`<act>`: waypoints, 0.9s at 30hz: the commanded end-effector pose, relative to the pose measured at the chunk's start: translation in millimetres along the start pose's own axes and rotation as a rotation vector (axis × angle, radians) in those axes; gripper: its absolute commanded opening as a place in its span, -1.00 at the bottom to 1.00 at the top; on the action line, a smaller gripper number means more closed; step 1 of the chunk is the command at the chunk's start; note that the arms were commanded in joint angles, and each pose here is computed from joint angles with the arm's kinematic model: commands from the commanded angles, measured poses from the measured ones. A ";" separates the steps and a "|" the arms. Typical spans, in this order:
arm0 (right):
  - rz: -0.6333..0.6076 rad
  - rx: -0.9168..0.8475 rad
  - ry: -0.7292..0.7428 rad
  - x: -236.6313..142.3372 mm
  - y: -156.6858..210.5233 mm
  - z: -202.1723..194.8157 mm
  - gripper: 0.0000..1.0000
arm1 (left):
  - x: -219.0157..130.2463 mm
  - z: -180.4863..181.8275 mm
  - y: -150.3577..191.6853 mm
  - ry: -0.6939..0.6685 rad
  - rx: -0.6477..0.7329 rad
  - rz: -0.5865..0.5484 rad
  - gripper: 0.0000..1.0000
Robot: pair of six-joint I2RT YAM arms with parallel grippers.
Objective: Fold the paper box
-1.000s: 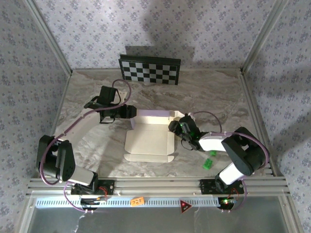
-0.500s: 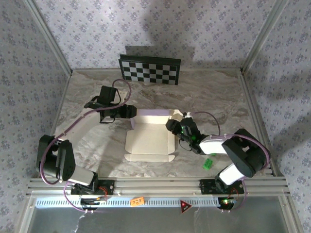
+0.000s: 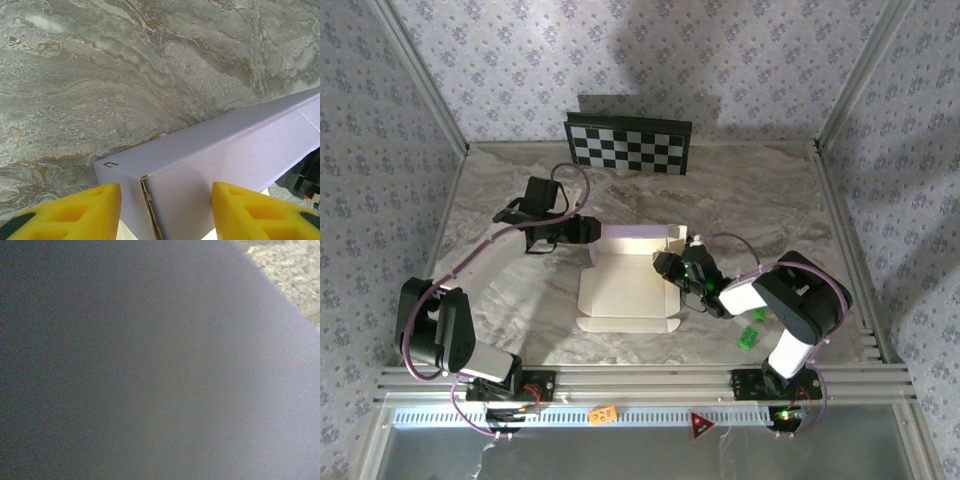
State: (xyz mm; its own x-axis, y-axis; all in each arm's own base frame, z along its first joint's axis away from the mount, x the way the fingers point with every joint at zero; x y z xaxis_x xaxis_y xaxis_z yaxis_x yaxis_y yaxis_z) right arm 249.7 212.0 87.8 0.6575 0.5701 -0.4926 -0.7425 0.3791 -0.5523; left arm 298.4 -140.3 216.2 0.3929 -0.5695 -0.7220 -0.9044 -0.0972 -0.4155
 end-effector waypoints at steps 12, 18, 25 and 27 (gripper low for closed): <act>0.038 -0.051 0.068 -24.2 -10.9 3.4 -0.42 | 4.6 12.2 10.4 -0.064 -0.021 0.062 0.01; 0.065 -0.224 0.118 -61.4 -23.9 11.2 -0.29 | 5.3 12.6 10.0 -0.072 -0.018 0.068 0.01; 0.085 -0.478 0.187 -108.0 -55.1 27.8 -0.17 | 4.6 12.6 9.4 -0.078 -0.018 0.067 0.01; 0.093 -0.539 0.208 -118.4 -67.4 34.1 -0.13 | 4.9 12.8 9.9 -0.078 -0.017 0.068 0.01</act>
State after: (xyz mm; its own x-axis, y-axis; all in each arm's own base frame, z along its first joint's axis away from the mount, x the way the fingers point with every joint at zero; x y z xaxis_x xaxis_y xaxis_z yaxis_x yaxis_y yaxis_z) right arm 222.9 156.8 193.3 0.6733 0.4782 -0.5638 -0.6677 0.0659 -0.7415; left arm 298.7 -138.5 215.7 0.3947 -0.5637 -0.7256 -0.9049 -0.1014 -0.4134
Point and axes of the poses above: each hand's point on the last joint's axis, 136 mm out from that joint toward the fingers, its own x axis out along the fingers, its own z axis along the line the jaws close on, y = z × x, the point moved 9 cm from there along -x, back along the fingers, and after that the axes turned 11 degrees about -x, right-handed, at the moved point
